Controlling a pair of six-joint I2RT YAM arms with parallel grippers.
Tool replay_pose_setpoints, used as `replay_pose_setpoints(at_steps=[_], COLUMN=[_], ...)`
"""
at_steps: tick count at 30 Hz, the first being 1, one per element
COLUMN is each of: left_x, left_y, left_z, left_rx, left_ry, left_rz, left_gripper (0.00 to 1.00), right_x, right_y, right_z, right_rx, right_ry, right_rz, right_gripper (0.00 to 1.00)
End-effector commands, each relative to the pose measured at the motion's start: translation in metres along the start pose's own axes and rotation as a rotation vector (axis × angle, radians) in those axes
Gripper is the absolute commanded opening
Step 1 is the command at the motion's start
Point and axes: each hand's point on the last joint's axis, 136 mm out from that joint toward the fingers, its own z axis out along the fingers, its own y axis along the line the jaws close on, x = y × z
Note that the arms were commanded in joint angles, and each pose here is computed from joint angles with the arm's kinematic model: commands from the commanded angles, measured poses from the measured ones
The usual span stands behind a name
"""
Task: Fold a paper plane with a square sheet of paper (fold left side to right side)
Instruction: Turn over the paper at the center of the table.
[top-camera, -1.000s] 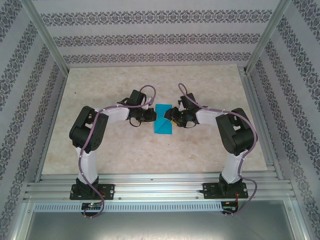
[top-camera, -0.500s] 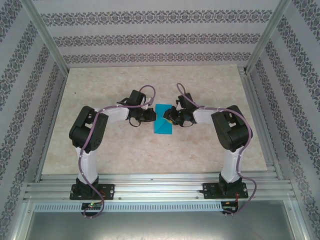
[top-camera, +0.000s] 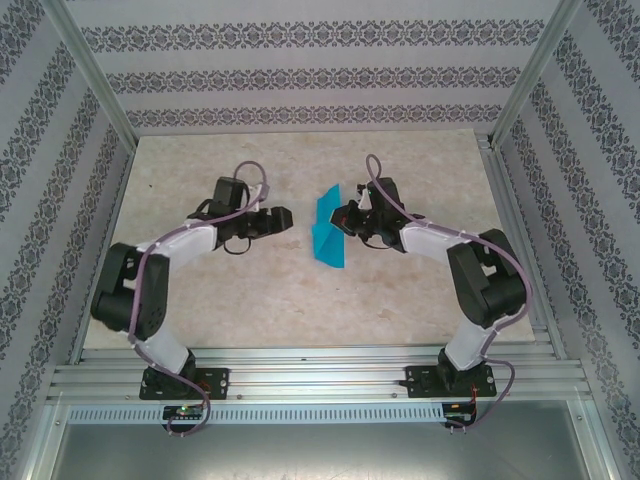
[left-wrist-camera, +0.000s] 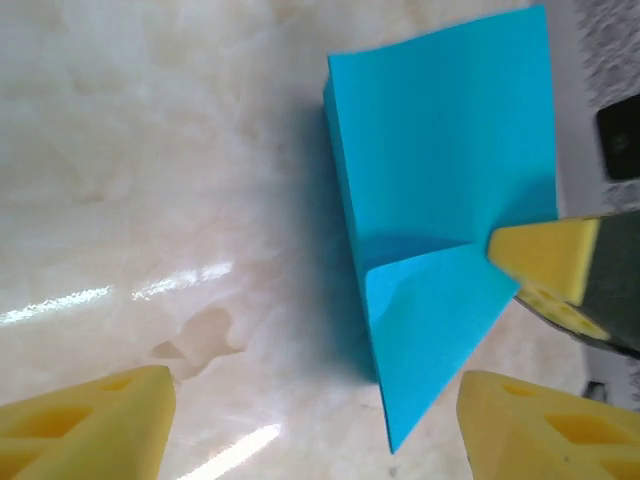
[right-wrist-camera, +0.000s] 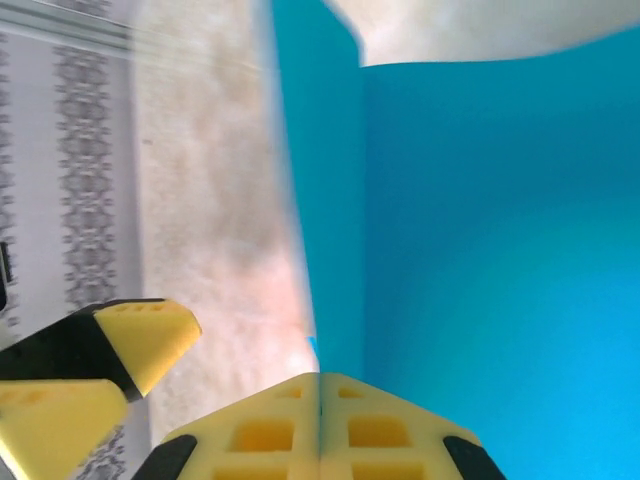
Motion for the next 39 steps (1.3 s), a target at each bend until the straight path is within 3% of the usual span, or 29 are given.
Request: replay_pose_setpoints(at_steps=[1, 3, 8, 12, 16, 22, 26, 31, 39], left_x=[-0.017, -0.018, -0.011, 0.004, 0.017, 0.023, 0.023, 0.024, 0.031], left_y=[-0.054, -0.074, -0.114, -0.149, -0.169, -0.168, -0.173, -0.174, -0.162], left_z=[-0.034, -0.048, -0.069, -0.074, -0.070, -0.060, -0.061, -0.064, -0.059], left_rx=[0.198, 0.280, 0.483, 0.587, 0.616, 0.582, 0.600, 0.599, 0.534], left_ry=[-0.104, -0.130, -0.142, -0.102, -0.059, -0.035, -0.040, -0.048, -0.037], left_rz=[0.015, 0.001, -0.058, -0.016, 0.002, -0.009, -0.005, 0.002, 0.003], left_gripper=[0.92, 1.00, 1.00, 1.00, 1.00, 0.96, 0.79, 0.44, 0.03], right_x=[-0.019, -0.023, -0.026, -0.021, -0.012, -0.003, 0.001, 0.003, 0.002], right_y=[0.048, 0.067, 0.113, 0.130, 0.142, 0.154, 0.156, 0.150, 0.141], right_z=[-0.035, -0.052, -0.085, -0.094, -0.098, -0.106, -0.106, -0.103, -0.102], right_rx=[-0.162, -0.236, -0.429, -0.480, -0.529, -0.561, -0.563, -0.546, -0.511], right_ry=[-0.110, -0.153, -0.218, -0.212, -0.193, -0.186, -0.174, -0.174, -0.183], right_rz=[-0.108, -0.124, -0.148, -0.159, -0.162, -0.170, -0.170, -0.160, -0.163], right_gripper=[0.00, 0.00, 0.00, 0.00, 0.00, 0.00, 0.00, 0.00, 0.07])
